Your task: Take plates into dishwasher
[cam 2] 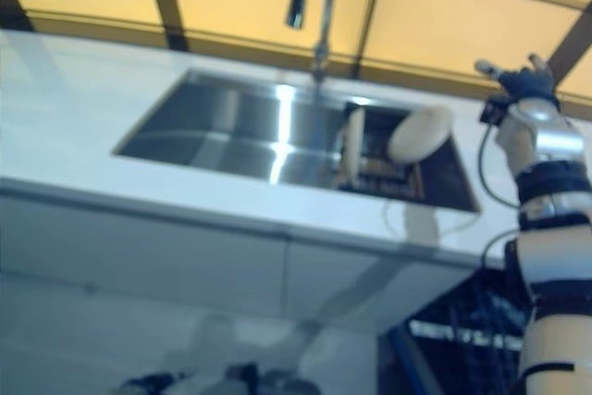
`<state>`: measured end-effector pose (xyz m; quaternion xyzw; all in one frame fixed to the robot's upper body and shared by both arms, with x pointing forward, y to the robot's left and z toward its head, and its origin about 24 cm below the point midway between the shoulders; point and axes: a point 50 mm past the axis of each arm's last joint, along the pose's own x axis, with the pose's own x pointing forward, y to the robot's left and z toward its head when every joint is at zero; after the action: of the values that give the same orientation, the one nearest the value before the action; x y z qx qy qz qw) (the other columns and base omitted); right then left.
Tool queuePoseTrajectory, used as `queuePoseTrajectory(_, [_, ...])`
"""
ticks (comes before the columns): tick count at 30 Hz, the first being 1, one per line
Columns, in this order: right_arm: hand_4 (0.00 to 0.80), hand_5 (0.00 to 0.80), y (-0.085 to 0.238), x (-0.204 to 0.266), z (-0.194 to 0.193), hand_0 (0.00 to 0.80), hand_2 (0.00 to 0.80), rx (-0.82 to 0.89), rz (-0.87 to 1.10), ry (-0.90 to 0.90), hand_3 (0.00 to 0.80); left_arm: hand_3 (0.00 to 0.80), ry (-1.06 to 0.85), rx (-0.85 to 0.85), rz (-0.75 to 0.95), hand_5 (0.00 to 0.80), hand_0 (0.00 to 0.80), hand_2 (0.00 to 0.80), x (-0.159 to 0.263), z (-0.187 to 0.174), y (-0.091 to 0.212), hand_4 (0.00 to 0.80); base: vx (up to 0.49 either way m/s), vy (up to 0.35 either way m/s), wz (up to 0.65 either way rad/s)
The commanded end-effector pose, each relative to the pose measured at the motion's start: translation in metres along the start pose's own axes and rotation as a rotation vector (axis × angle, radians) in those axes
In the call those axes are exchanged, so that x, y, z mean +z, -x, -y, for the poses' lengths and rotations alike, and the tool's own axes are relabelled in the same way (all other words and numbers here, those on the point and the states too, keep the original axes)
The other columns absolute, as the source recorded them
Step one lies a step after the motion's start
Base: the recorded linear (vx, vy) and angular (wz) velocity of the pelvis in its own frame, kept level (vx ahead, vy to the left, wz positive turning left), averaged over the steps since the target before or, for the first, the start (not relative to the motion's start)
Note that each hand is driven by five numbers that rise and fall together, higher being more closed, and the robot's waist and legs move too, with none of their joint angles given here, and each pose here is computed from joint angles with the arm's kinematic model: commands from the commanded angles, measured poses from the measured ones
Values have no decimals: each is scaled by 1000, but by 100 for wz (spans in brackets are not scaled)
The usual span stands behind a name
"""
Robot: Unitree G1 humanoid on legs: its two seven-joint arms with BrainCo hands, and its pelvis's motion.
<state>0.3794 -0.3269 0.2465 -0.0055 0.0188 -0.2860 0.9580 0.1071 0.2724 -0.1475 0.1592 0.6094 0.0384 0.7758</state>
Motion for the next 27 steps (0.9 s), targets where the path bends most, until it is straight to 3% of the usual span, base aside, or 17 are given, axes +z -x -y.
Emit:
queuePoseTrajectory(1, [0, 0, 4, 42, 5, 0, 0, -8, 131, -20, 0, 0, -41, 12, 17, 0, 0, 0, 0, -6, 0, 0, 196, -68, -10])
queuePoseTrajectory(6, [0, 0, 8, 45, -4, 0, 0, 36, 135, 6, 0, 0, 59, 55, -2, 0, 0, 0, -10, -14, 1, 0, 187, -205, -8])
queuePoseTrajectory(13, [0, 0, 6, 64, 24, 0, 0, -65, 173, -7, 0, 0, -66, -13, 52, 0, 0, 0, 7, 3, 0, 0, 65, -88, 23])
queuePoseTrajectory(27, [0, 0, 11, 78, 15, 0, 0, -30, 212, -99, 0, 0, -62, -30, 56, 0, 0, 0, -5, 5, 0, 0, 34, 3, 4])
